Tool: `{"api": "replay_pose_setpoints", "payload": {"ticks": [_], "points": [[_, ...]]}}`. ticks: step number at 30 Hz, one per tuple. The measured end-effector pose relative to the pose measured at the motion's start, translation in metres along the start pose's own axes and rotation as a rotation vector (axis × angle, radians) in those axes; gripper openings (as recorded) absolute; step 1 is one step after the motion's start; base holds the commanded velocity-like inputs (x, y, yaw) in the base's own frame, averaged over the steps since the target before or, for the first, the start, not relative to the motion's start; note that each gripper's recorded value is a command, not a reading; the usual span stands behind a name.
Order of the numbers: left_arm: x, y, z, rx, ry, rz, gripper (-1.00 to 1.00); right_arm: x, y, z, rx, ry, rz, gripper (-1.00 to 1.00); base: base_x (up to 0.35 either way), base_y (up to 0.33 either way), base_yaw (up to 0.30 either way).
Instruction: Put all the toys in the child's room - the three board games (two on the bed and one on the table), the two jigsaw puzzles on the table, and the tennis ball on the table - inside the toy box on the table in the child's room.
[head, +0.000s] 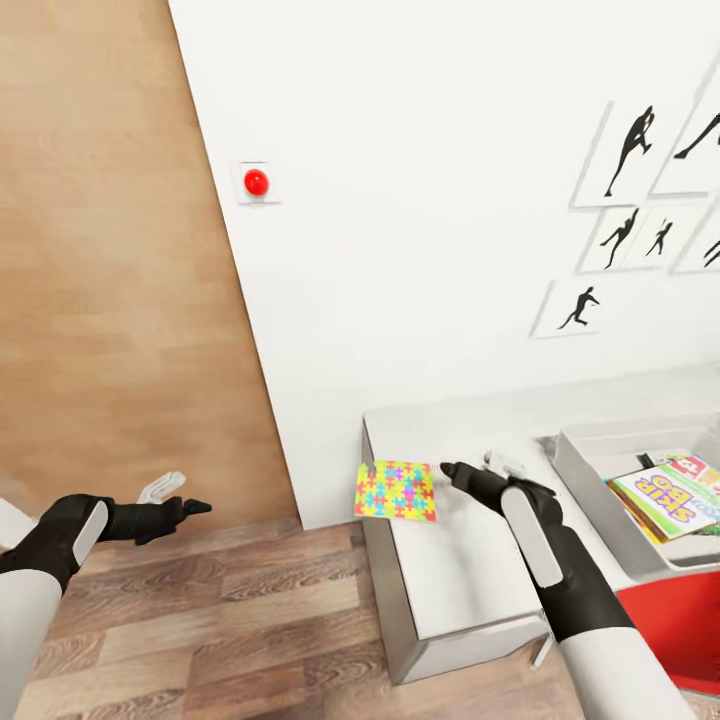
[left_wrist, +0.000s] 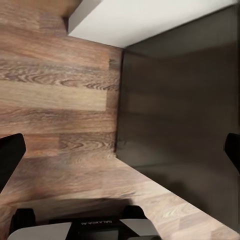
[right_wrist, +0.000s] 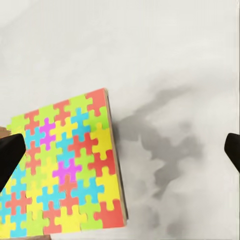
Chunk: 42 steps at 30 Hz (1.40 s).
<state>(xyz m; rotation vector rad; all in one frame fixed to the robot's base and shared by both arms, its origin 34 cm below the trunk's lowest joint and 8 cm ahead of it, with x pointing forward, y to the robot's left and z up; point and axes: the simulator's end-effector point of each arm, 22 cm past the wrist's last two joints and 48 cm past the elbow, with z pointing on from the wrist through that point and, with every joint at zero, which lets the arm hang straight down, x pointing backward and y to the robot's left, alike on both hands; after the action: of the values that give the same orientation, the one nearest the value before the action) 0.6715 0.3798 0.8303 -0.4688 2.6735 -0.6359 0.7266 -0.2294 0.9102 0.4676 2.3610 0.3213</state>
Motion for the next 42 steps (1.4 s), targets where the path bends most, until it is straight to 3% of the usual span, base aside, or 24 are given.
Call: {"api": "replay_pose_setpoints", "payload": {"ticks": [5,11,19,22,24,25,26,28,29,31,32,35,42], "points": [[-0.002,-0.003,-0.003,0.004,-0.006,0.002,1.0,-0.021,0.007,-0.029,-0.037,-0.067,-0.027,1.0,0.0,0.0,-0.153],[-0.005,-0.007,-0.007,0.013,-0.014,0.005,1.0,-0.023,0.016,-0.056,-0.078,-0.097,-0.05,1.0,0.0,0.0,-0.153],[-0.008,-0.012,-0.011,0.026,-0.024,0.009,1.0,0.009,0.024,-0.076,-0.162,-0.066,-0.043,1.0,0.0,0.0,-0.147],[-0.009,-0.014,-0.013,0.031,-0.027,0.01,1.0,0.021,0.044,-0.084,-0.274,-0.052,-0.034,1.0,0.0,0.0,-0.142],[-0.011,-0.015,-0.015,0.034,-0.031,0.01,1.0,0.027,0.07,-0.099,-0.439,-0.045,-0.005,1.0,0.0,0.0,-0.137],[-0.011,-0.015,-0.016,0.035,-0.033,0.01,1.0,0.028,0.077,-0.104,-0.484,-0.045,0.002,1.0,0.0,0.0,-0.128],[-0.012,-0.016,-0.017,0.036,-0.035,0.01,1.0,0.034,0.089,-0.115,-0.576,-0.04,0.013,1.0,0.0,0.0,-0.122],[-0.013,-0.017,-0.018,0.038,-0.038,0.01,1.0,0.041,0.099,-0.129,-0.672,-0.034,0.027,1.0,0.0,0.0,-0.106],[-0.014,-0.017,-0.019,0.042,-0.039,0.009,1.0,0.049,0.107,-0.145,-0.764,-0.026,0.044,1.0,0.0,0.0,-0.092],[-0.015,-0.02,-0.021,0.054,-0.043,0.01,1.0,0.057,0.114,-0.162,-0.858,-0.023,0.063,1.0,0.0,0.0,-0.08],[-0.015,-0.024,-0.023,0.073,-0.044,0.01,1.0,0.062,0.118,-0.179,-0.943,-0.023,0.082,1.0,0.0,0.0,-0.064],[-0.016,-0.037,-0.026,0.13,-0.047,0.012,1.0,0.067,0.125,-0.208,-1.074,-0.029,0.105,1.0,0.0,0.0,-0.037],[-0.019,-0.057,-0.035,0.212,-0.055,0.019,1.0,0.069,0.13,-0.23,-1.164,-0.038,0.112,1.0,0.0,0.0,-0.011]]}}
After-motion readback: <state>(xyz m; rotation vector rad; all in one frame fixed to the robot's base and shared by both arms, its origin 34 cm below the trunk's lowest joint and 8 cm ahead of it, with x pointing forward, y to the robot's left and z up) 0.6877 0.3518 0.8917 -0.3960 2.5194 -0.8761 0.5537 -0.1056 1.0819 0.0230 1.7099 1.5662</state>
